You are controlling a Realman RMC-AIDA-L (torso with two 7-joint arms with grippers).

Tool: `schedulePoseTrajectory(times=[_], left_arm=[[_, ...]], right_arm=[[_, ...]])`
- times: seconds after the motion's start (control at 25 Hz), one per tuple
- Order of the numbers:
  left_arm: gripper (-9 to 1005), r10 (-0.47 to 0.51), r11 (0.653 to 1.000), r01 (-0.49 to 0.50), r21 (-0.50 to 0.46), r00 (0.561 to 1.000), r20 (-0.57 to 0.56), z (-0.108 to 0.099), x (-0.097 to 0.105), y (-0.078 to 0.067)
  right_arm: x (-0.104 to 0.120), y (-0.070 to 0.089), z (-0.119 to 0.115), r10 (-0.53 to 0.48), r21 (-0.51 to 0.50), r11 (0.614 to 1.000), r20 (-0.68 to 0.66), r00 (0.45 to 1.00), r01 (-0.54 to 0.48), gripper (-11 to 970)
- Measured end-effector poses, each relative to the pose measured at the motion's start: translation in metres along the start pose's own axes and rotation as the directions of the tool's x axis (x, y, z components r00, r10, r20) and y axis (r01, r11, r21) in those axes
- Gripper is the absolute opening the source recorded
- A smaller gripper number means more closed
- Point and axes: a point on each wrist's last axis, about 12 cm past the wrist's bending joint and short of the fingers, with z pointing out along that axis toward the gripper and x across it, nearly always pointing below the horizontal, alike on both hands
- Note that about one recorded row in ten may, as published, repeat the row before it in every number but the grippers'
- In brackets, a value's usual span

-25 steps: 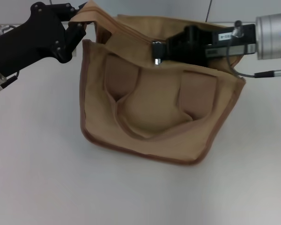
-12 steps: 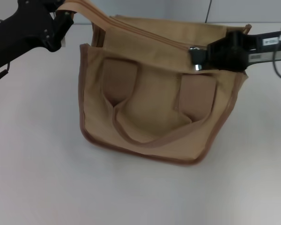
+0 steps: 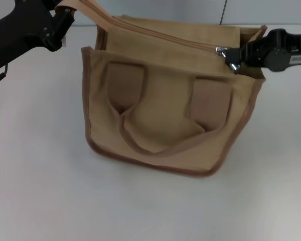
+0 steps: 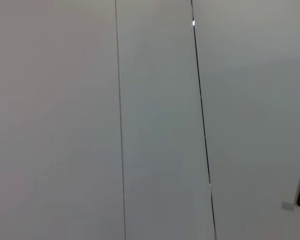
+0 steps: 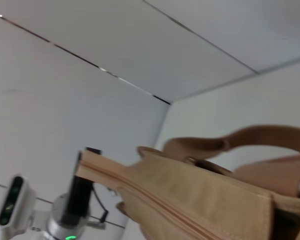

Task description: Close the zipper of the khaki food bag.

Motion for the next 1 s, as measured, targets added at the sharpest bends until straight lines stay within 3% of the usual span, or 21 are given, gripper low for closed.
schedulePoseTrajectory(times=[0.12,0.44,0.52,0.56,0.64,0.68,0.72,0.76,0.88,0.92,1.0], left_arm=[[17,-0.005,1.000,0.005,-0.002,1.000,0.000,0.000,0.000,0.000],[18,-0.023,0.999,0.023,-0.025,1.000,-0.011,0.000,0.003,0.001],[18,-0.031,0.999,0.031,-0.034,0.999,-0.015,0.000,0.004,0.001],[18,-0.031,0.999,0.031,-0.034,0.999,-0.015,0.000,0.004,0.001],[18,-0.039,0.998,0.038,-0.044,0.999,-0.021,0.001,0.005,0.002],[18,-0.039,0.998,0.038,-0.044,0.999,-0.021,0.001,0.005,0.002],[18,-0.045,0.998,0.043,-0.050,0.999,-0.024,0.001,0.006,0.003],[17,-0.045,0.998,0.043,-0.050,0.999,-0.024,0.001,0.006,0.003],[17,-0.061,0.996,0.058,-0.066,0.998,-0.035,0.000,0.007,0.005],[17,-0.067,0.995,0.063,-0.081,0.997,-0.043,-0.001,0.008,0.007],[17,-0.069,0.994,0.065,-0.088,0.997,-0.046,-0.002,0.008,0.007]], right_arm=[[0.000,0.002,-0.001,-0.095,-0.082,0.992,0.068,0.993,0.100,102],[0.002,0.000,-0.005,-0.206,-0.150,0.961,0.179,0.962,0.234,125],[0.004,-0.004,-0.011,-0.313,-0.129,0.928,0.235,0.920,0.349,201],[0.004,-0.004,-0.011,-0.313,-0.129,0.928,0.235,0.920,0.349,239],[0.012,-0.008,-0.017,-0.440,-0.102,0.865,0.312,0.842,0.491,315],[0.012,-0.008,-0.017,-0.440,-0.102,0.865,0.312,0.842,0.491,352],[0.021,-0.008,-0.021,-0.508,-0.107,0.811,0.358,0.783,0.575,389],[0.021,-0.008,-0.021,-0.508,-0.107,0.811,0.358,0.783,0.575,426],[0.038,-0.008,-0.022,-0.584,-0.134,0.722,0.408,0.701,0.679,537],[0.054,-0.008,-0.021,-0.628,-0.145,0.658,0.435,0.645,0.739,565],[0.060,-0.008,-0.021,-0.645,-0.144,0.635,0.441,0.624,0.759,622]])
